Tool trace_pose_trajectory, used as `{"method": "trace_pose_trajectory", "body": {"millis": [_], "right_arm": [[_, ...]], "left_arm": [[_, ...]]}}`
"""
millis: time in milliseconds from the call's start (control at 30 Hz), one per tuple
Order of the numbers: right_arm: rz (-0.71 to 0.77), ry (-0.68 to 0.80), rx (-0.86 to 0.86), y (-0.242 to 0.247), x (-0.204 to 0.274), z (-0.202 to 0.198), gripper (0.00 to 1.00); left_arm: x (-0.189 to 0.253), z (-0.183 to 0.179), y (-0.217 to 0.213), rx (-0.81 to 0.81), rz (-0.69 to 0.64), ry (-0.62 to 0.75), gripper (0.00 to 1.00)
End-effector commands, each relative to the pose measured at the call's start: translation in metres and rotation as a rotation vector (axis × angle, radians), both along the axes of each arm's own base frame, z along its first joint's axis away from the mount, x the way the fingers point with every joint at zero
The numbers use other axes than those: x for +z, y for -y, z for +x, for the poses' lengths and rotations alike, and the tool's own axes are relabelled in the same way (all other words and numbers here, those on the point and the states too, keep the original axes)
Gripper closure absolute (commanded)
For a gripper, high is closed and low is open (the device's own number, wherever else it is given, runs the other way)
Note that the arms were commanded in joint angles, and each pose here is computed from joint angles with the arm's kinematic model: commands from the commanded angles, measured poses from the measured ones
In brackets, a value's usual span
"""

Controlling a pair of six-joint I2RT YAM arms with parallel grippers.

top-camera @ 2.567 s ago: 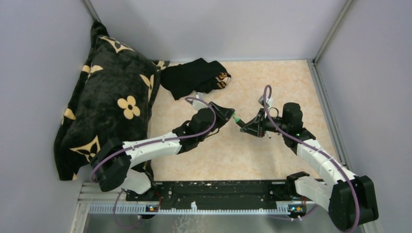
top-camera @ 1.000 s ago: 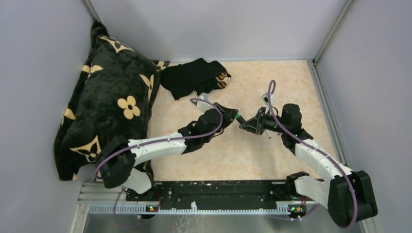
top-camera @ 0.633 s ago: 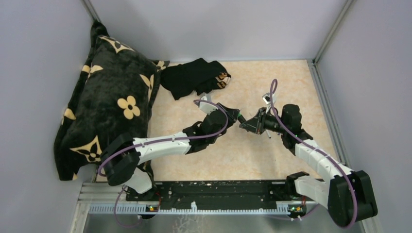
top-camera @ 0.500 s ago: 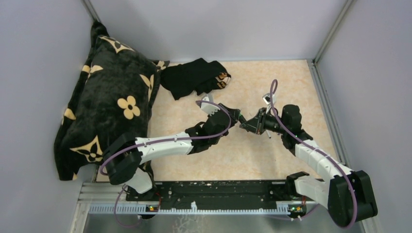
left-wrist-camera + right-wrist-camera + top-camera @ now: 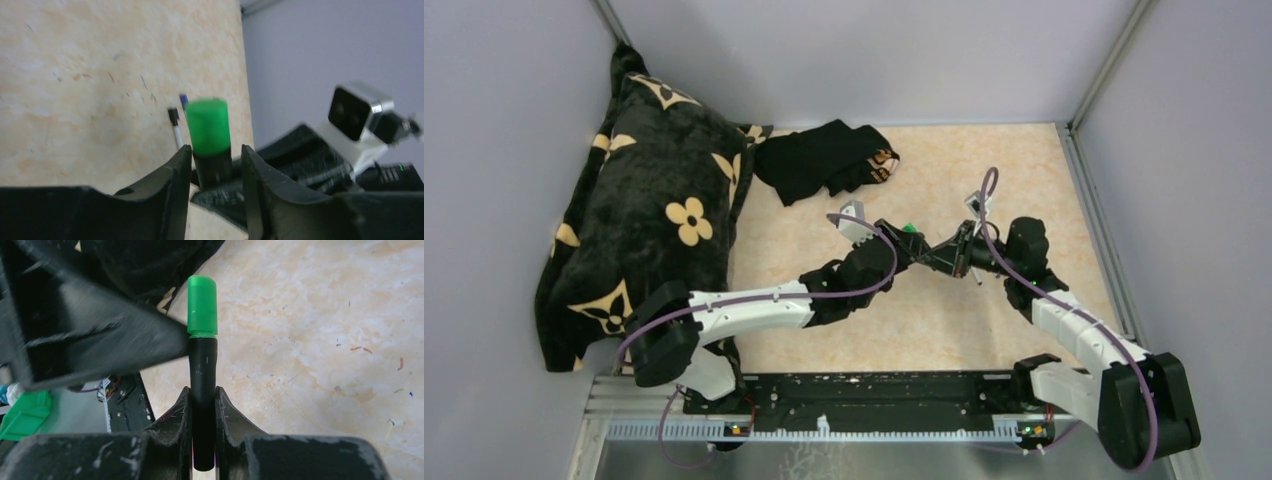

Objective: Insert the pens into the pen caps
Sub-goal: Insert the pen cap onto the pen.

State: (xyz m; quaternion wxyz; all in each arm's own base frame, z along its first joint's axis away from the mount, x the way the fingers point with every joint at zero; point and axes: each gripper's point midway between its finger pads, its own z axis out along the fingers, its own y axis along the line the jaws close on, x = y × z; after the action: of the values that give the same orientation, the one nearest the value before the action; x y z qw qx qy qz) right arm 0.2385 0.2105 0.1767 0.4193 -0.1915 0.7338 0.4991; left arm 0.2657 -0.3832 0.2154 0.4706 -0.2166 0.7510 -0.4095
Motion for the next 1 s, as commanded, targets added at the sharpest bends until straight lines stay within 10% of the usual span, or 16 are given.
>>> {"method": "trace_pose_trajectory", "body": {"millis": [0,400,633,967], "right_arm": [[0.044,0.152,0.02,-0.001,0.03,0.004,1.0],[0.045,0.208,0.062,0.005,0.039,-0.002,1.0],[0.02,0.301,0.217,0.01,0.042,-0.023,1.0],[0.036,0.364,0.424,0.01,0.042,-0.056,1.0]], "left_arm": [[0.018,-0.041,0.015,-0.144,-0.085,-0.012,0.5],[0.031,-0.052,-0.008,-0.215,0.011,0.119,0.29],[0.066,-0.082,-0.025,-0.435,0.141,0.5,0.02],[0.098,-0.099,-0.051,-0.779,0.103,0.736,0.06]]}}
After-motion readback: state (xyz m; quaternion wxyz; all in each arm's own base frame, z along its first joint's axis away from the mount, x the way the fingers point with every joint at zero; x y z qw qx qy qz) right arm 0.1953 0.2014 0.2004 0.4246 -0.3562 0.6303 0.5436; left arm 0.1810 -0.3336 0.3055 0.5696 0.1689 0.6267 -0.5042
